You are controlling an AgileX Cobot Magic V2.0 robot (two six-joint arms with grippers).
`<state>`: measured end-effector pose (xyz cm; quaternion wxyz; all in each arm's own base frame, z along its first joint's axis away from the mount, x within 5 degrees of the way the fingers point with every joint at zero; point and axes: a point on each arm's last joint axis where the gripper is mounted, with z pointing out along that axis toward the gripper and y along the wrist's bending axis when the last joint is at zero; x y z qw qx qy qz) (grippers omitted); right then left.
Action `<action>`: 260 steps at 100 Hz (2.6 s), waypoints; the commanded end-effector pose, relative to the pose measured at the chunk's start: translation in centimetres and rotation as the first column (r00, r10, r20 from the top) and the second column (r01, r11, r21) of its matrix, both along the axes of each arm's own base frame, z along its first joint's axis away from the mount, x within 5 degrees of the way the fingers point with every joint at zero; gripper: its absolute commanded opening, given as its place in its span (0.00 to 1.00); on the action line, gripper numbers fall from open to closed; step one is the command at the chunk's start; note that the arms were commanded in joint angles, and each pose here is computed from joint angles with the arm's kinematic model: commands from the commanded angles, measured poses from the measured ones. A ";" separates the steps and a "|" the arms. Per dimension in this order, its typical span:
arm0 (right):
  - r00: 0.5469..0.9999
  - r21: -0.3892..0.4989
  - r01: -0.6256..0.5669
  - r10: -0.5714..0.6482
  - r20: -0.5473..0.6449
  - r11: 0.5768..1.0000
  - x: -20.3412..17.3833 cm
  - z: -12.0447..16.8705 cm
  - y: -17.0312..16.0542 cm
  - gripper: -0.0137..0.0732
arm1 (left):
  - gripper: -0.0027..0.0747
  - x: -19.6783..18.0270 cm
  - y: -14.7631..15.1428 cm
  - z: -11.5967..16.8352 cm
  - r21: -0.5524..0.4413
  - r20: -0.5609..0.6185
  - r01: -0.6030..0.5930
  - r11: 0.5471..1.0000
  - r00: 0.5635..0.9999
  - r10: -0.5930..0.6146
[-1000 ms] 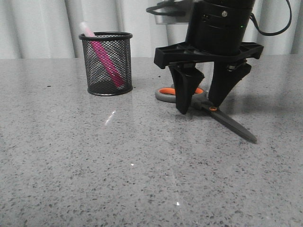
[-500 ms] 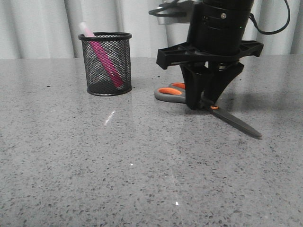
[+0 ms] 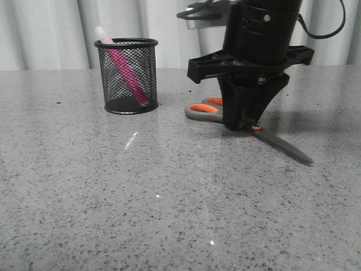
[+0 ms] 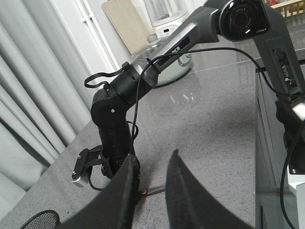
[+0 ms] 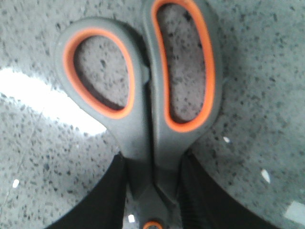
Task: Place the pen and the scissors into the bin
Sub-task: 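Lower the right gripper and grasp the scissors by the blades, then lift the scissors with the right gripper and lower them blade-first into the cup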
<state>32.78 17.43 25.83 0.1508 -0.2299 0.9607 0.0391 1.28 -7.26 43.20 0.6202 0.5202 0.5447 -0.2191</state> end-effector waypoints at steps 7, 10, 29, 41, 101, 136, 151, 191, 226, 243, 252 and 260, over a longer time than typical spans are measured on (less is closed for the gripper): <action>0.967 0.117 -0.009 -0.021 0.253 0.993 -1.5 7.2 -1.1 0.08 | 0.20 0.0 -0.1 1.1 -0.078 0.008 0.001 0.997 1.000 -0.001; 0.956 0.138 -0.014 -0.027 0.292 0.990 -1.9 8.3 -1.3 0.08 | 0.20 0.0 -0.1 1.1 -0.078 0.008 0.001 0.997 1.000 -0.001; 0.853 0.267 -0.069 -0.082 0.515 0.961 -3.9 13.7 -2.2 0.08 | 0.20 0.1 0.0 1.1 -0.083 0.011 -0.005 0.997 1.000 0.006; 0.761 0.393 -0.132 -0.161 0.628 0.910 -4.5 16.4 -2.0 0.08 | 0.20 0.2 0.0 1.2 -0.084 0.014 -0.011 0.996 1.000 0.012; 0.232 0.482 -0.517 -0.426 0.874 0.707 -3.4 12.7 2.7 0.08 | 0.20 0.3 0.1 1.0 -0.059 0.025 -0.033 0.998 0.999 0.034; 0.184 0.434 -0.570 -0.407 0.895 0.697 -1.2 10.3 4.9 0.08 | 0.20 0.3 0.1 1.0 -0.057 0.026 -0.034 0.998 0.999 0.036; 0.213 0.437 -0.556 -0.387 0.897 0.707 -0.3 8.5 5.6 0.08 | 0.20 0.3 0.1 1.0 -0.057 0.026 -0.034 0.998 0.999 0.036; 0.306 0.440 -0.510 -0.322 0.896 0.739 1.5 3.7 6.9 0.08 | 0.20 0.3 0.1 1.0 -0.056 0.025 -0.033 0.998 0.999 0.034; 0.373 0.435 -0.474 -0.273 0.887 0.765 1.8 2.5 7.0 0.08 | 0.20 0.3 0.1 0.9 -0.050 0.022 -0.027 0.998 0.999 0.028; 0.373 0.435 -0.474 -0.273 0.887 0.765 1.8 2.5 7.0 0.08 | 0.20 0.2 0.1 0.8 -0.044 0.018 -0.019 0.999 1.000 0.020; 0.373 0.435 -0.474 -0.273 0.887 0.765 1.8 2.5 7.0 0.08 | 0.20 0.2 0.0 0.8 -0.041 0.016 -0.016 0.999 1.000 0.016; 0.373 0.435 -0.474 -0.273 0.887 0.765 1.8 2.5 7.0 0.12 | 0.20 0.2 0.0 0.8 -0.041 0.016 -0.016 0.999 1.000 0.016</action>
